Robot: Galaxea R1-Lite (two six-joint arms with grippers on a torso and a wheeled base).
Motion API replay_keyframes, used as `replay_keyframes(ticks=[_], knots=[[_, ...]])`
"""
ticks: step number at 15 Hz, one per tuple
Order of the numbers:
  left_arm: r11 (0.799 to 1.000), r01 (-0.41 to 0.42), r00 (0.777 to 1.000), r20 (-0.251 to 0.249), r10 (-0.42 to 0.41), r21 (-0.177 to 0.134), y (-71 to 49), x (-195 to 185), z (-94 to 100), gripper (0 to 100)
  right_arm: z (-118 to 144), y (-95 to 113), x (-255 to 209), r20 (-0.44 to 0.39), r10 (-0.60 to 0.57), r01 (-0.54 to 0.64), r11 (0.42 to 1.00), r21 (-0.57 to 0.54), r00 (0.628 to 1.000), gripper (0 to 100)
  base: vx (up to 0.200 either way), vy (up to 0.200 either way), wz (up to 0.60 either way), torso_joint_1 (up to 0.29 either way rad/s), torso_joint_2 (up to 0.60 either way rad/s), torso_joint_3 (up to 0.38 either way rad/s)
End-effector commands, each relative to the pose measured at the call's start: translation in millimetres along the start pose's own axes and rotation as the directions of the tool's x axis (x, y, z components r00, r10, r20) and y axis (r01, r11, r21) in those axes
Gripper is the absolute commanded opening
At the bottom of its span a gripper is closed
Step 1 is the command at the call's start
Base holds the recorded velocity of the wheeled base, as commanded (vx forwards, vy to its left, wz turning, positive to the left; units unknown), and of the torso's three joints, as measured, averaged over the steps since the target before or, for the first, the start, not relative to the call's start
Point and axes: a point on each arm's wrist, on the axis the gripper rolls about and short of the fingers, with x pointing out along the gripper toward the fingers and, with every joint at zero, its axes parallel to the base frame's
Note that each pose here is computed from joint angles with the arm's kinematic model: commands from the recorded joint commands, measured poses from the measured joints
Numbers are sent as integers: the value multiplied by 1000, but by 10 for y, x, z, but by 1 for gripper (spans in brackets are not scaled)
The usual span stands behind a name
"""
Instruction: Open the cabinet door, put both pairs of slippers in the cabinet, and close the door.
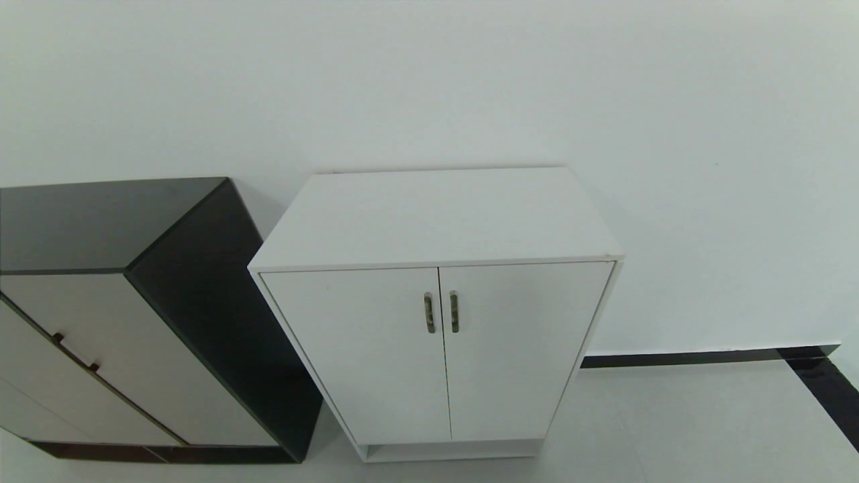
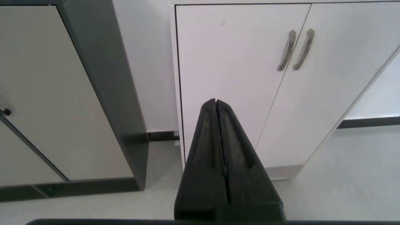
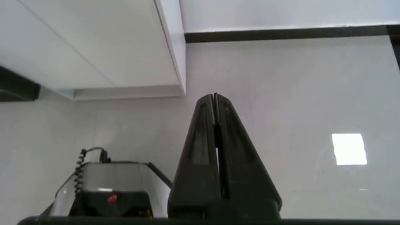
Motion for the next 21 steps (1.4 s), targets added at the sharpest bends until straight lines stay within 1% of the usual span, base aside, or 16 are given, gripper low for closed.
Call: replay_keyframes(ticks=[1,3,4,6,9,12,13,14,15,16,19,20,21], knots=[[1000,0,1000,-1,0,-1,0,1,0,0,-196,-54,-243,121,78,-79,997,0,990,0,0,0,0,0,0,0],[1000,0,1000,-1,0,1,0,1,0,0,-210,-57,-275,162,120,-121,993,-6,980,0,0,0,0,0,0,0],[1000,0,1000,-1,0,1,0,1,0,0,-214,-61,-281,170,161,-160,987,-19,972,0,0,0,0,0,0,0],[1000,0,1000,-1,0,1,0,1,0,0,-213,-64,-279,167,204,-200,979,-35,965,0,0,0,0,0,0,0],[1000,0,1000,-1,0,1,0,1,0,0,-201,-55,-256,135,201,-198,979,-37,970,0,0,0,0,0,0,0],[1000,0,1000,1,0,1,0,-1,0,0,-200,-54,-254,132,201,-198,980,-38,971,0,0,0,0,0,0,0],[1000,0,1000,-1,0,1,0,1,0,0,-196,-52,-245,121,188,-185,982,-36,975,0,0,0,0,0,0,0],[1000,0,1000,-1,0,2,0,1,0,0,-184,-45,-217,87,144,-142,989,-30,986,0,0,0,0,0,0,0],[1000,0,1000,-1,0,1,0,1,0,0,-177,-45,-206,76,106,-105,994,-22,991,0,0,0,0,0,0,0],[1000,0,1000,-1,0,1,0,1,0,0,-184,-51,-212,89,46,-46,999,-6,995,0,0,0,0,0,0,0],[1000,0,1000,-1,0,2,0,1,0,0,-213,-65,-281,181,4,-9,1000,24,983,0,0,0,0,0,0,0],[1000,0,1000,1,0,4,0,-1,0,0,-241,-75,-334,252,14,-22,999,28,968,0,0,0,0,0,0,0],[1000,1,1000,-1,-1,4,0,1,0,0,-256,-79,-365,297,58,-61,998,0,953,0,0,0,0,0,0,0]])
